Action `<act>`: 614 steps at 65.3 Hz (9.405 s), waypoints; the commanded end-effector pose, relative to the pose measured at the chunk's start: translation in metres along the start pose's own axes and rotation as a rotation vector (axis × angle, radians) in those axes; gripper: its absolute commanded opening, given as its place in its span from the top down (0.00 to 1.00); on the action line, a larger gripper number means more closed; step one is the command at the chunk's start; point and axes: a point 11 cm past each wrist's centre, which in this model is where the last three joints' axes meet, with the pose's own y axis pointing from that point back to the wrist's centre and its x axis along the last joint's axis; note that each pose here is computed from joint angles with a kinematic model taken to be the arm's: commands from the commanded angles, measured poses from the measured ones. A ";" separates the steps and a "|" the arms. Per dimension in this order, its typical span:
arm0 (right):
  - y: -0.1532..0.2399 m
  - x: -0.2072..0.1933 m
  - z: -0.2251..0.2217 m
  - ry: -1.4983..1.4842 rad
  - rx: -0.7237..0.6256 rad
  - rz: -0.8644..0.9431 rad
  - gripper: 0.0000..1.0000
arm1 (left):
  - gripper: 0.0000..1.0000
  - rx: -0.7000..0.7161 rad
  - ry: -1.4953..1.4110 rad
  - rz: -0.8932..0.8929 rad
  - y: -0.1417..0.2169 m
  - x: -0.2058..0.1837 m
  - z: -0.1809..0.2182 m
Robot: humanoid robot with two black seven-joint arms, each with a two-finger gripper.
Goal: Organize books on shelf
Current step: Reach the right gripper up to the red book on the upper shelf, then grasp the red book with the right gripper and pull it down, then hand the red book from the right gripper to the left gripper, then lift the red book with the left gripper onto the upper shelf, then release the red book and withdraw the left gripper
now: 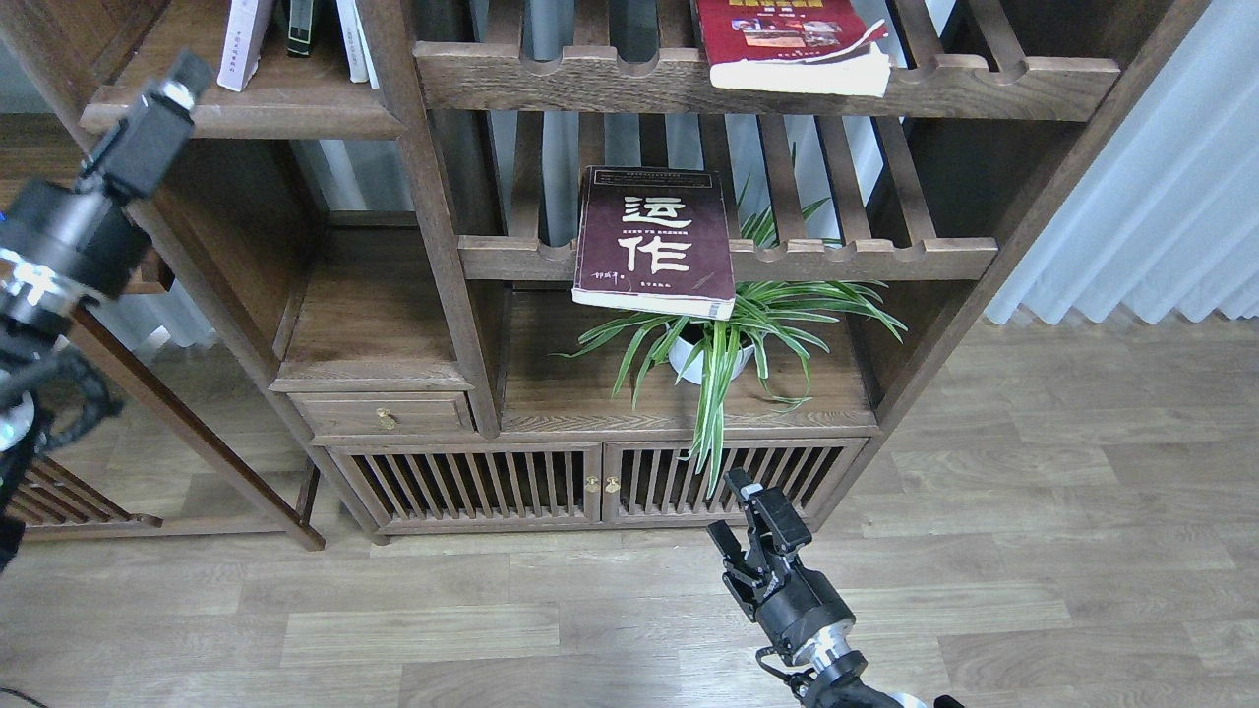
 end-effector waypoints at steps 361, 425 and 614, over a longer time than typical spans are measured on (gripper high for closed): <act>0.069 -0.006 0.057 -0.084 -0.160 -0.043 0.94 | 0.04 0.517 1.100 0.138 0.104 -0.106 -0.316; 0.077 0.003 0.079 -0.094 -0.243 -0.012 0.93 | 0.65 0.523 1.051 0.201 0.096 -0.082 -0.324; 0.085 0.020 0.092 0.034 -0.346 0.054 0.02 | 0.01 0.213 -0.357 0.176 -0.205 -0.103 0.214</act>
